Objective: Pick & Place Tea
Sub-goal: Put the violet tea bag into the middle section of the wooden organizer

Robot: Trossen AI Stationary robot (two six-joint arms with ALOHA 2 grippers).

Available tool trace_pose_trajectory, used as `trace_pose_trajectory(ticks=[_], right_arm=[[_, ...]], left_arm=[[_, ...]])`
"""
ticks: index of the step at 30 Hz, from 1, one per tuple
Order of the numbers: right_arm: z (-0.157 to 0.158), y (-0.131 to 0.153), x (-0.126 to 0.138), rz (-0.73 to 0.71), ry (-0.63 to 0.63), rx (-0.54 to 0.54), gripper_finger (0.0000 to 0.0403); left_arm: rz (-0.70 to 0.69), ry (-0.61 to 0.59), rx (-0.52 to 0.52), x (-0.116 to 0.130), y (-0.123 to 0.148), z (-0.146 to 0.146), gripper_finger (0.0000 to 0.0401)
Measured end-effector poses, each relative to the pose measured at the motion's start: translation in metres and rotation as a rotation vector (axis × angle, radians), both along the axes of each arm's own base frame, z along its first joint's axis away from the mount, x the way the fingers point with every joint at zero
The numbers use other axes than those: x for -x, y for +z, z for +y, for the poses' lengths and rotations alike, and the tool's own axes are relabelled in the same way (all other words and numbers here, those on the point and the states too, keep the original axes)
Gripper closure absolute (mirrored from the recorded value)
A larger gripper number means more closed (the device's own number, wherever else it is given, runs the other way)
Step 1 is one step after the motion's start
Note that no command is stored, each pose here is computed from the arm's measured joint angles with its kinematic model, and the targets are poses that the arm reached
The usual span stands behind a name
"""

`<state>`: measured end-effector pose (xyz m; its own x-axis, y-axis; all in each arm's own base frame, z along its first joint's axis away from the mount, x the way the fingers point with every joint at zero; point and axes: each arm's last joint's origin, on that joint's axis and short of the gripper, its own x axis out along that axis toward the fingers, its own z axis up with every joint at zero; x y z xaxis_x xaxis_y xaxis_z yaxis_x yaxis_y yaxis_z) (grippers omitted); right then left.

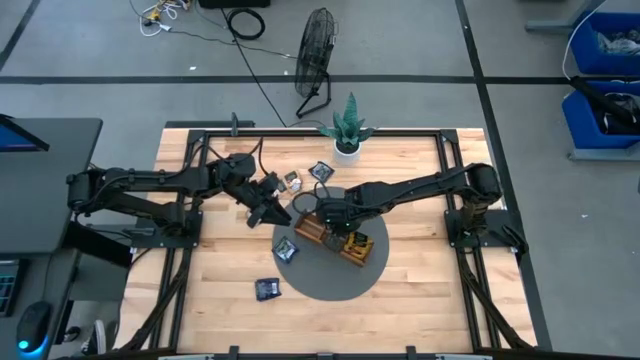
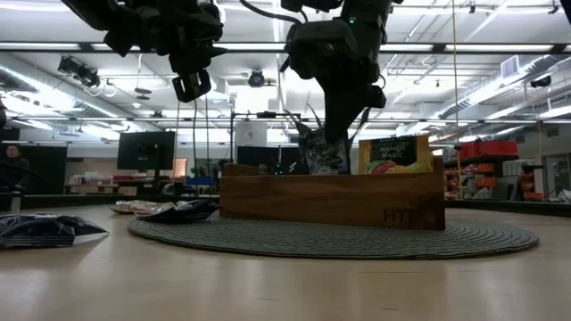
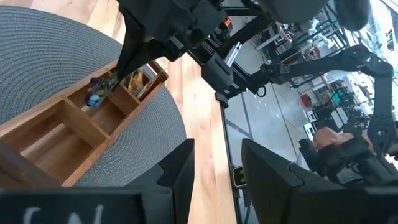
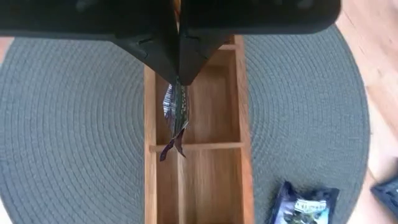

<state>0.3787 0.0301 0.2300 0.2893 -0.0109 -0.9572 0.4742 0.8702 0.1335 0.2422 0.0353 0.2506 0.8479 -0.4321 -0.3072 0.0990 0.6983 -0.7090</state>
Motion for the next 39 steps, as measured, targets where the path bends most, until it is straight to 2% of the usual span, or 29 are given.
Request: trace_pose_trajectory(ticks=[13, 17, 28, 33, 39], right_arm=[[0.000, -0.018, 0.003, 0.014, -0.029, -0.021, 0.0395], [0.001, -0.021, 0.004, 0.015, -0.040, -0.056, 0.0374], [-0.008, -0.022, 0.007, 0.052, -0.137, -0.037, 0.0300], [-0.006, -0.014, 0.007, 0.006, -0.126, -0.068, 0.0282], [-0.005, 0.012, 0.012, -0.104, -0.129, -0.087, 0.0280]], left_arm=[[-0.008, -0.001, -0.003, 0.000, 0.001, 0.000, 0.0266], [-0.008, -0.001, -0.003, 0.000, 0.001, 0.000, 0.0266], [-0.008, -0.001, -0.003, 0.000, 0.001, 0.000, 0.0266], [-0.006, 0.000, 0.000, 0.000, 0.001, 0.000, 0.0266], [0.027, -0.021, 0.001, 0.001, -0.003, -0.002, 0.0266]])
